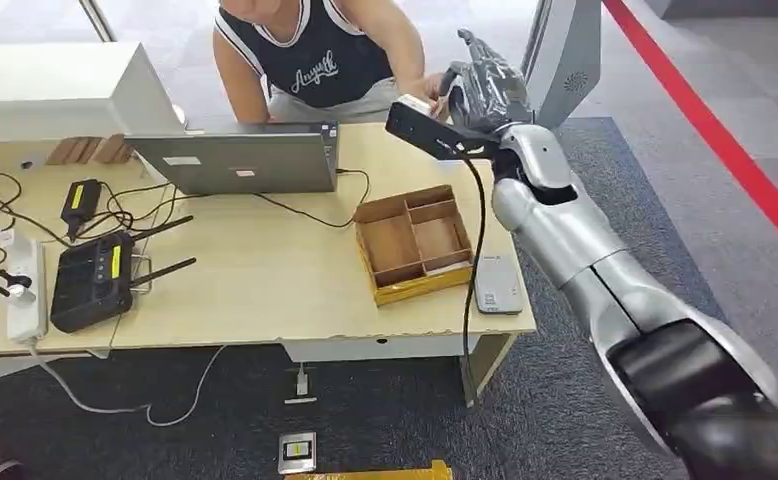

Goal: Pass the card to the sensor for recognition and then transmit it.

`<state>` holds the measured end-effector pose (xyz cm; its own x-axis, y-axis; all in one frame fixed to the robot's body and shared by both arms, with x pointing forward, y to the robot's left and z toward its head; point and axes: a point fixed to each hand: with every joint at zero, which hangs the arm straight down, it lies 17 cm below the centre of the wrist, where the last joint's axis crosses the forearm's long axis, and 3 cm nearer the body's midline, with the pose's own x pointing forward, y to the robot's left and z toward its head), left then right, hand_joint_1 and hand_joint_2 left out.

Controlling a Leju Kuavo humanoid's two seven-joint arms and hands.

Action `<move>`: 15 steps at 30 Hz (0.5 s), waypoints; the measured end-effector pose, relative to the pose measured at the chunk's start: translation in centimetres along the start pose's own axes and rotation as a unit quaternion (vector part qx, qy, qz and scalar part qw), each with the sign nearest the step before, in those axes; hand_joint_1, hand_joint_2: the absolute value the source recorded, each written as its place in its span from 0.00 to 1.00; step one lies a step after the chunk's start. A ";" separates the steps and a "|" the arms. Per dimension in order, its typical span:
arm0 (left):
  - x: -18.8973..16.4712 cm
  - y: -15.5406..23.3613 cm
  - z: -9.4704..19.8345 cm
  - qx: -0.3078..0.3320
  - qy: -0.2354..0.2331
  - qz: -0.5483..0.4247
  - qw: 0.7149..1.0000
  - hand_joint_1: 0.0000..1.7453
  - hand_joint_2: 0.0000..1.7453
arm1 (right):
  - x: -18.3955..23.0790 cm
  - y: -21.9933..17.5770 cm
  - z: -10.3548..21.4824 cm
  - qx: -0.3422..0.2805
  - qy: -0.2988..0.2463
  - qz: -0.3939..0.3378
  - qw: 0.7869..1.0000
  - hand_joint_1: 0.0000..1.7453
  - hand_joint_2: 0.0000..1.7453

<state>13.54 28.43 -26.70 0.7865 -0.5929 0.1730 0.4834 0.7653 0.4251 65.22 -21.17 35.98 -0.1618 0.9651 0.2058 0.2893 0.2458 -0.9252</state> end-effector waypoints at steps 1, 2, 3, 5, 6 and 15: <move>0.1 0.1 0.0 0.000 -0.002 -0.002 1.000 0.00 1.00 | 0.2 0.4 -0.2 0.004 0.003 0.005 1.000 1.00 1.00; 0.3 0.2 -0.1 0.001 -0.003 -0.004 1.000 0.00 1.00 | 0.3 0.7 -0.3 0.008 0.006 0.009 1.000 1.00 1.00; 0.3 0.2 -0.1 0.001 -0.004 -0.004 1.000 0.00 1.00 | 0.5 1.2 -0.3 0.013 0.007 0.013 1.000 1.00 1.00; 0.2 0.1 0.0 0.000 -0.003 -0.006 1.000 0.00 1.00 | 0.8 2.2 -0.3 0.025 0.010 0.022 0.999 1.00 1.00; 0.1 0.1 0.0 0.000 -0.003 -0.008 1.000 0.00 1.00 | 0.8 2.8 -0.2 0.031 0.013 0.027 0.999 1.00 1.00; -0.4 0.0 0.0 0.002 -0.001 -0.009 1.000 0.00 1.00 | 0.4 6.0 0.7 0.068 0.027 0.044 0.996 1.00 1.00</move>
<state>13.25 28.63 -26.75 0.7764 -0.6078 0.1668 0.4968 0.7530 0.4315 66.27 -19.41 30.30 -0.0896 0.9866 0.1361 0.1685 0.1497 -0.9743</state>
